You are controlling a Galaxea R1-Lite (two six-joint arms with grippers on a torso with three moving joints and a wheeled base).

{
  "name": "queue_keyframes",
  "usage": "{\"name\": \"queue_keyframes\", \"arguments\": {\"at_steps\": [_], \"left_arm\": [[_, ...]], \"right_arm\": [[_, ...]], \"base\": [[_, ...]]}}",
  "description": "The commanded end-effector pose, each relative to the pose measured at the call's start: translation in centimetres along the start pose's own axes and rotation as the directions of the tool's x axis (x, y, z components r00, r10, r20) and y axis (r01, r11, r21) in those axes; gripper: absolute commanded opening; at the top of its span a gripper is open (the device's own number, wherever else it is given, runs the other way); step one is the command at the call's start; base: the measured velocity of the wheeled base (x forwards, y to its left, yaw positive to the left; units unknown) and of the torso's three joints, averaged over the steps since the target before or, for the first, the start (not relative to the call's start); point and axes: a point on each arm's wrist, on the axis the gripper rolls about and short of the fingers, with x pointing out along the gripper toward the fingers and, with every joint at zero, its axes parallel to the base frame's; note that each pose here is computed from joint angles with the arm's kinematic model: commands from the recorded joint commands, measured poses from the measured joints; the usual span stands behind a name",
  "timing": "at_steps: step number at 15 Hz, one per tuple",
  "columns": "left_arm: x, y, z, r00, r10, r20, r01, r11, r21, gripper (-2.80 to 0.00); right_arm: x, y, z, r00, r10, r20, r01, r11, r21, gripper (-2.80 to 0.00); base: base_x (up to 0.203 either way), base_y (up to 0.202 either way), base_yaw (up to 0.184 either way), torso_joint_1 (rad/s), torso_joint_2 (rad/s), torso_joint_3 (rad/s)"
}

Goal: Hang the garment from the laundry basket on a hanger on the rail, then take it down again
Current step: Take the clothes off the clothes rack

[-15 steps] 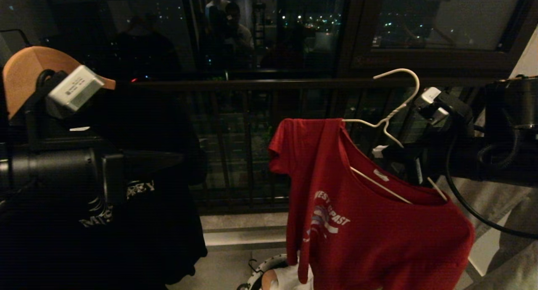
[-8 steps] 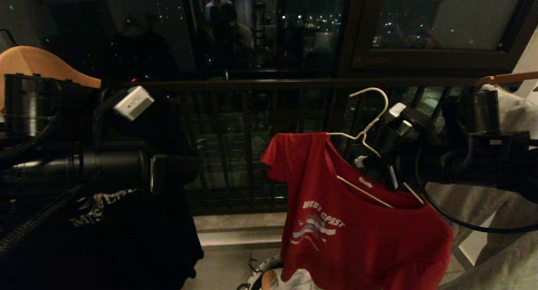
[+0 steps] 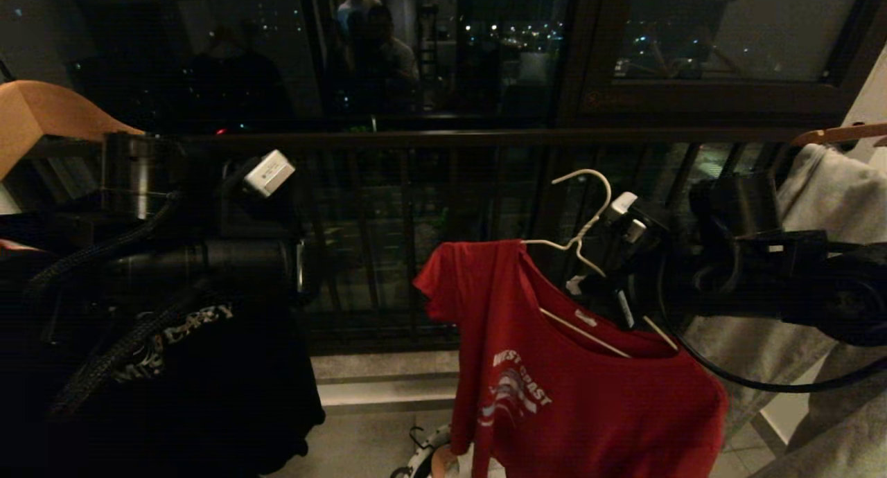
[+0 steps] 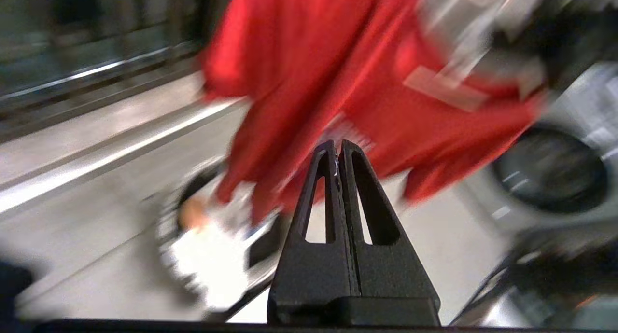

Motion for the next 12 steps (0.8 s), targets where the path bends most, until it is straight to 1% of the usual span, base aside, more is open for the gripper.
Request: {"name": "queue_keyframes", "arguments": {"at_steps": [1, 3, 4, 5, 6, 7, 9, 10, 11, 12], "left_arm": [[1.9, 0.5, -0.4, 1.0, -0.019, -0.002, 0.018, 0.998, -0.061, -2.8], [2.6, 0.0, -0.7, 0.999, -0.031, -0.017, 0.029, 0.997, -0.07, -2.8], [3.5, -0.6, -1.3, 0.998, -0.042, -0.043, 0.039, 0.996, -0.077, -2.8], [4.5, -0.7, -2.1, 0.997, -0.023, -0.067, 0.017, 0.996, -0.082, -2.8], [5.6, -0.8, -2.7, 0.997, 0.007, -0.077, -0.013, 0.997, -0.079, -2.8], [6.6, -1.0, -3.3, 0.997, 0.032, -0.064, -0.036, 0.997, -0.066, -2.8], [7.6, -1.7, -4.1, 0.999, 0.041, -0.02, -0.041, 0.998, -0.037, -2.8], [7.8, -2.0, -4.3, 0.999, 0.041, 0.0, -0.041, 0.999, -0.028, 0.0], [7.9, -2.0, -4.2, 0.999, 0.048, 0.014, -0.048, 0.999, -0.023, 0.0], [7.9, -2.1, -4.3, 0.999, 0.05, 0.013, -0.05, 0.999, -0.022, 0.0]], "right_arm": [[1.3, 0.3, -0.6, 0.999, 0.025, -0.027, -0.025, 1.0, 0.003, -2.8], [1.9, 0.5, -0.5, 1.0, 0.028, -0.007, -0.028, 1.0, 0.008, -2.8], [2.2, 0.8, -0.2, 0.999, 0.032, 0.015, -0.032, 0.999, 0.036, -2.8], [2.4, 1.1, 0.1, 0.999, 0.035, 0.033, -0.037, 0.998, 0.058, -2.8], [2.6, 1.5, 0.2, 0.998, 0.044, 0.037, -0.047, 0.997, 0.062, -2.8], [2.7, 1.9, 0.3, 0.998, 0.056, 0.038, -0.058, 0.996, 0.067, -2.8], [3.0, 3.0, 0.8, 0.995, 0.082, 0.061, -0.089, 0.99, 0.113, -2.8], [3.2, 3.3, 0.9, 0.994, 0.08, 0.077, -0.089, 0.988, 0.124, -2.8], [3.3, 3.3, 0.9, 0.994, 0.075, 0.078, -0.084, 0.989, 0.123, -2.8], [3.4, 3.6, 1.0, 0.994, 0.081, 0.078, -0.091, 0.988, 0.125, -2.8]], "base": [[0.0, 0.0, 0.0, 0.0, 0.0, 0.0], [0.0, 0.0, 0.0, 0.0, 0.0, 0.0], [0.0, 0.0, 0.0, 0.0, 0.0, 0.0], [0.0, 0.0, 0.0, 0.0, 0.0, 0.0], [0.0, 0.0, 0.0, 0.0, 0.0, 0.0], [0.0, 0.0, 0.0, 0.0, 0.0, 0.0], [0.0, 0.0, 0.0, 0.0, 0.0, 0.0], [0.0, 0.0, 0.0, 0.0, 0.0, 0.0], [0.0, 0.0, 0.0, 0.0, 0.0, 0.0], [0.0, 0.0, 0.0, 0.0, 0.0, 0.0]]}}
